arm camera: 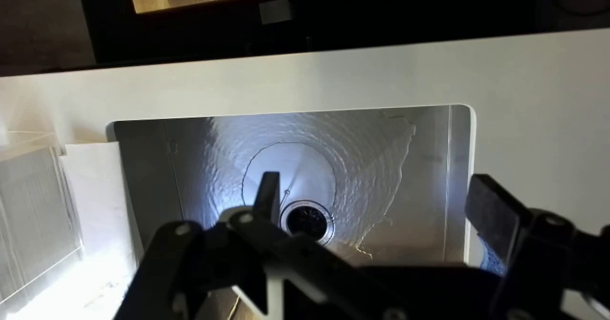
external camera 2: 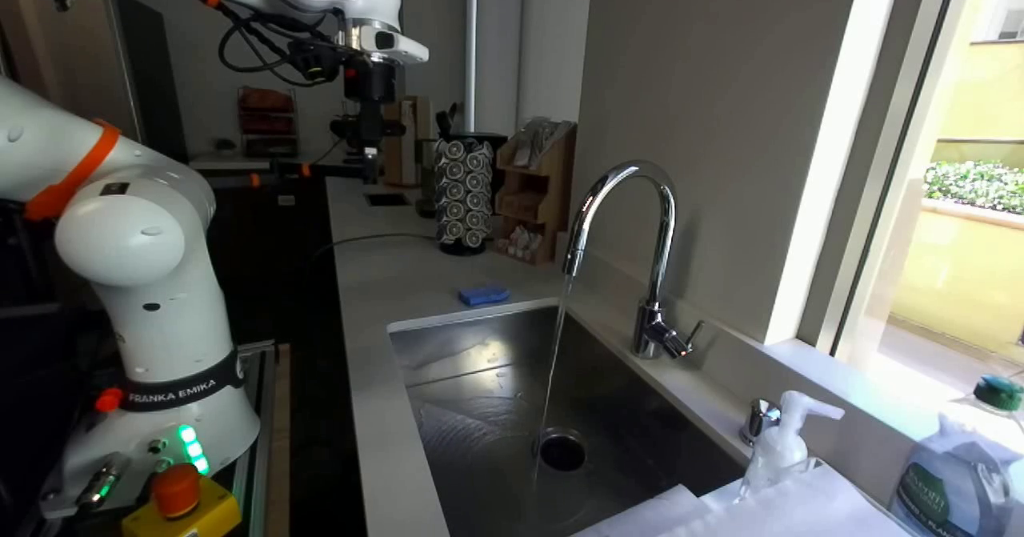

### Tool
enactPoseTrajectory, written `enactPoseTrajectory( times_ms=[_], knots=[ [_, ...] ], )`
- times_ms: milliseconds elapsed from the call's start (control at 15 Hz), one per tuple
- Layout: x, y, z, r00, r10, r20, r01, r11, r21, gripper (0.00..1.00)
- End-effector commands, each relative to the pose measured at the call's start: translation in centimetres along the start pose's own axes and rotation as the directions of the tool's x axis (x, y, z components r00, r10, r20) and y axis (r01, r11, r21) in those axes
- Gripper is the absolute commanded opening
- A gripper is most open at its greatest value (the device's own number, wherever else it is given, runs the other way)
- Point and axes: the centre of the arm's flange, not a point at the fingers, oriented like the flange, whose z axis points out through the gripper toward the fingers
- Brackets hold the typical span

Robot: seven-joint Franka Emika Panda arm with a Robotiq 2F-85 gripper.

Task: Push the faucet to the left then push the faucet handle backwards.

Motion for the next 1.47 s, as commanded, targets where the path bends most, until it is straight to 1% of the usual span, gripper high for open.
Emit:
enactPoseTrajectory(
  times_ms=[0,133,267,400,533,667,800,867,933,1067,1267,1333,1400],
  knots=[
    [-0.7,2.0,-1.1,0.999,0.043,-0.008,-0.043,0.999,-0.001,1.0],
    [-1.2,5.2,-1.6,0.995,0.096,-0.026,-0.096,0.995,0.004,1.0],
    [-1.0,8.4,-1.8,0.992,0.111,-0.053,-0.112,0.994,-0.014,1.0],
    [-0.7,11.3,-2.1,0.991,0.088,-0.103,-0.093,0.995,-0.047,1.0],
    [-0.2,14.2,-2.3,0.987,0.012,-0.162,-0.026,0.996,-0.083,1.0],
    [0.7,16.4,-2.7,0.975,-0.033,-0.22,0.008,0.994,-0.112,1.0],
    [2.0,18.4,-3.4,0.956,-0.073,-0.285,0.038,0.991,-0.128,1.0],
    [2.9,19.3,-3.9,0.955,-0.045,-0.292,0.017,0.995,-0.099,1.0],
    [1.6,17.6,-3.6,0.963,-0.035,-0.268,0.008,0.995,-0.1,1.0],
    [2.0,18.8,-3.7,0.957,-0.03,-0.288,0.007,0.997,-0.083,1.0],
    [2.1,19.0,-3.9,0.957,-0.031,-0.29,0.007,0.997,-0.083,1.0],
    [2.3,19.0,-3.5,0.959,-0.044,-0.28,0.023,0.997,-0.078,1.0],
    [2.9,19.8,-2.9,0.961,-0.036,-0.273,0.019,0.998,-0.068,1.0]
  ],
)
